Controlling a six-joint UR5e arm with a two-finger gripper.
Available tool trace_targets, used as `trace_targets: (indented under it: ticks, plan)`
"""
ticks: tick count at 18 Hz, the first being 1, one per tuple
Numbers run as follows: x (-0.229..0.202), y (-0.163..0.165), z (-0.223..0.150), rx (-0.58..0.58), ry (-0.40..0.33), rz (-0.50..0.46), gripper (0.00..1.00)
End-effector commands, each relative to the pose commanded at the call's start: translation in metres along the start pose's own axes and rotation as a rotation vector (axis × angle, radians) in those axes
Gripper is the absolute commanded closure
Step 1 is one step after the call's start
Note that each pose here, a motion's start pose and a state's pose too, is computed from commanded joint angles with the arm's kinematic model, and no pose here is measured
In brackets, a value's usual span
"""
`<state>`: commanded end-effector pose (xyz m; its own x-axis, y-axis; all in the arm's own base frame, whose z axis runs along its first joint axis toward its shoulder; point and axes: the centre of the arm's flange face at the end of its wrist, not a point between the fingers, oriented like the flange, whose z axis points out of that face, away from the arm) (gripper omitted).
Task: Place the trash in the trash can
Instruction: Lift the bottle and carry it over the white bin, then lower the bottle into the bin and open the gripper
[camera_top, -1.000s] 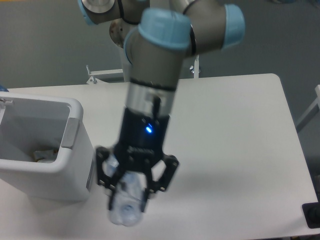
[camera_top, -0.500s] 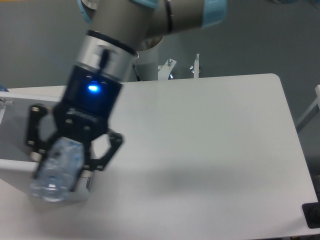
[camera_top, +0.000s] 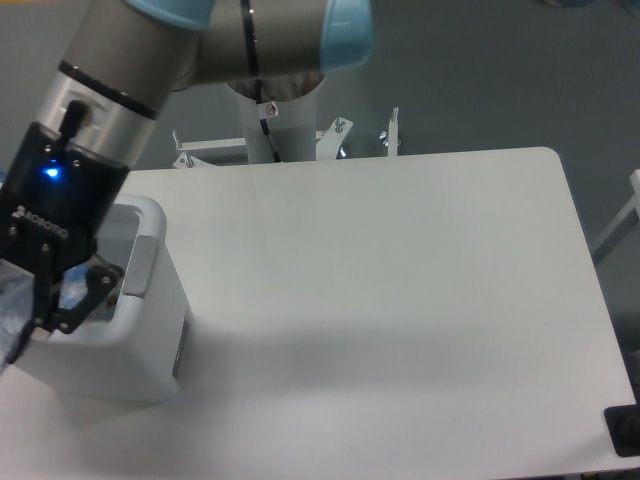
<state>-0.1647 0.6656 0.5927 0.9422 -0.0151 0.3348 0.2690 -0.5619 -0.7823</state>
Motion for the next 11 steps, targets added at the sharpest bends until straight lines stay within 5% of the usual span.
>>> trace_targets:
  ticks: [6, 11]
  plan:
    - [-0.006, 0.032, 0.014, -0.055, 0.008, 0.037, 0.36]
    - [0.000, 0.037, 0.010, -0.059, 0.010, 0.035, 0.04]
